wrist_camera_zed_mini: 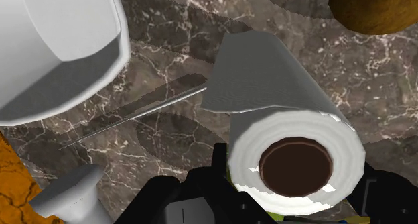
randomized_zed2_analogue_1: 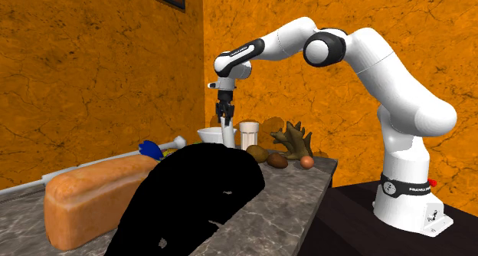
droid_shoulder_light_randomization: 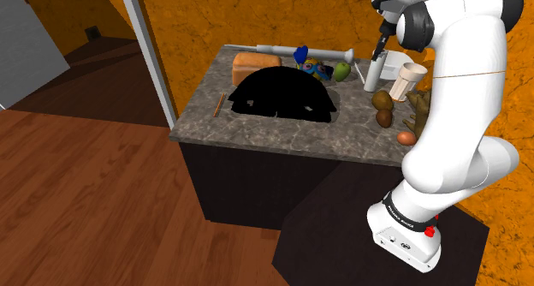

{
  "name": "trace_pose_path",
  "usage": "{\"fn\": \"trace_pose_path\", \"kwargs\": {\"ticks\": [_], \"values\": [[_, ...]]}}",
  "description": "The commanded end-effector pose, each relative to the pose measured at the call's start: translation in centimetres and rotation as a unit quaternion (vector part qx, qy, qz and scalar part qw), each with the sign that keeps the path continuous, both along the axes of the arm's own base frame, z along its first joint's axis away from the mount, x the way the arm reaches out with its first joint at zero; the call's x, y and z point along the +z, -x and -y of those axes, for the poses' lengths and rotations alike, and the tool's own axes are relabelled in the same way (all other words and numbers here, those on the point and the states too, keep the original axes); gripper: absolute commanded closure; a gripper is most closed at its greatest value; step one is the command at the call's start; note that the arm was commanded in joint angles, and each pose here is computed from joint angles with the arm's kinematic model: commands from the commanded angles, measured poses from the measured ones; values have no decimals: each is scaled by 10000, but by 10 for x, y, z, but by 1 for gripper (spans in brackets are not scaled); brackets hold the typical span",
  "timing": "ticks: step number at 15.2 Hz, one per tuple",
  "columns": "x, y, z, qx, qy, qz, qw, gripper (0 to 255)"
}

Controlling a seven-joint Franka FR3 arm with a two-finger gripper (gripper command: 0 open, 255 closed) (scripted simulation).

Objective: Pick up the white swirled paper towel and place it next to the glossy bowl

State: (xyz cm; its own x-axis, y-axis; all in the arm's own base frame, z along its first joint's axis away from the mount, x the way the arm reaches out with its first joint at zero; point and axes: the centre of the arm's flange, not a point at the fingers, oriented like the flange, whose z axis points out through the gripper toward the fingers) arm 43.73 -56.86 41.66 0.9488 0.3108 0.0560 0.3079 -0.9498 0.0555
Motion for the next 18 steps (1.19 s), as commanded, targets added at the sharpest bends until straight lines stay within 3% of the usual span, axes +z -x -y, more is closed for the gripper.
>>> {"fn": "trace_pose_path", "kwargs": {"ticks": [1, 2, 7, 11, 18], "values": [[0, 0, 0, 0, 1, 1, 10000, 255], [0, 0, 0, 0, 1, 1, 10000, 0], [0, 0, 0, 0, 1, 0, 10000, 0], [50, 4, -2, 0, 1, 1, 10000, 0], [50, 4, -2, 0, 1, 1, 10000, 0]]}}
